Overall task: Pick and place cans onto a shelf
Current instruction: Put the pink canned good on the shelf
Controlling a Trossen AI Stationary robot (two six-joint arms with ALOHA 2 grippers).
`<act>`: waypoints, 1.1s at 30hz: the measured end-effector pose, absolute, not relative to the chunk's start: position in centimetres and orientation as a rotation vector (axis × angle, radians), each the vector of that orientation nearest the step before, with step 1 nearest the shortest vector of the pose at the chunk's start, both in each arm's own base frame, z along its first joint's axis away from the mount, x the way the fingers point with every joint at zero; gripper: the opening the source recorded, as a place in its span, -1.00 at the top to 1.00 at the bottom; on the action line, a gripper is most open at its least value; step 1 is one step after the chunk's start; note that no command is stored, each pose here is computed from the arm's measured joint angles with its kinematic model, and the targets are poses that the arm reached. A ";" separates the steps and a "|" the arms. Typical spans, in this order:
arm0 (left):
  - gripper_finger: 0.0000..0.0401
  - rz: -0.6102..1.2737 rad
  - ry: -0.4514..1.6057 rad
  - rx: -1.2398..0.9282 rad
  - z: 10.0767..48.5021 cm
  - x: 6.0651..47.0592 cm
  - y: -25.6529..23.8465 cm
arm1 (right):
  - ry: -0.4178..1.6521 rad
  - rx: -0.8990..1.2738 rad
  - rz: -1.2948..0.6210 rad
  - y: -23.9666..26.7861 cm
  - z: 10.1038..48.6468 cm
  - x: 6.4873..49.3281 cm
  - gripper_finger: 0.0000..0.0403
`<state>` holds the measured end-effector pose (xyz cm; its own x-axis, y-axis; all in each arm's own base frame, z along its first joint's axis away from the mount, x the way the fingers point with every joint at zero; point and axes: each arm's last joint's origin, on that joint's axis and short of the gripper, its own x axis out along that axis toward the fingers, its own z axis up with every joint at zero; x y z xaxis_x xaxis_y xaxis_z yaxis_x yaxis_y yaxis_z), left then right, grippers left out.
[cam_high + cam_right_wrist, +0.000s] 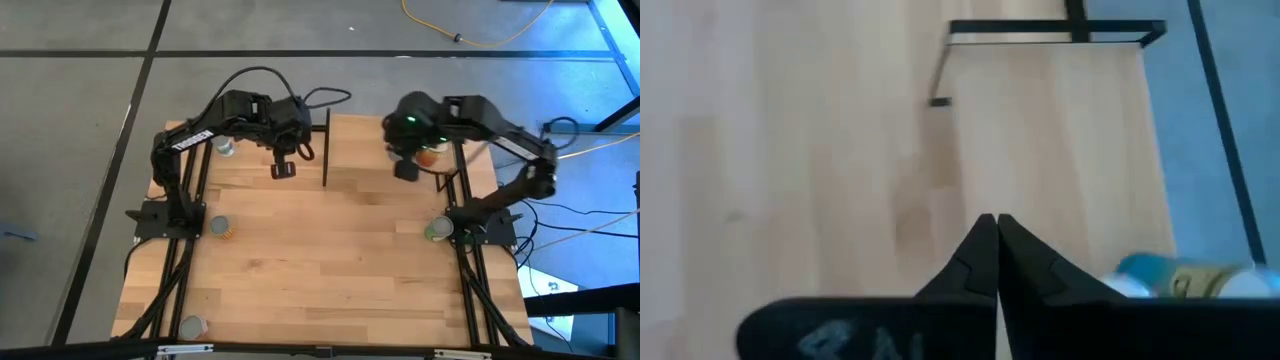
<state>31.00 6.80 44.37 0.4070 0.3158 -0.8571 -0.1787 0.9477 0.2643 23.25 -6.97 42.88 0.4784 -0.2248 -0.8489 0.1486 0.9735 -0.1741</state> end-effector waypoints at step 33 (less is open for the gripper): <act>0.80 0.639 1.293 -0.724 37.0 26.3 -6.4 | 0.916 -0.105 -0.020 -1.2 44.7 9.4 0.97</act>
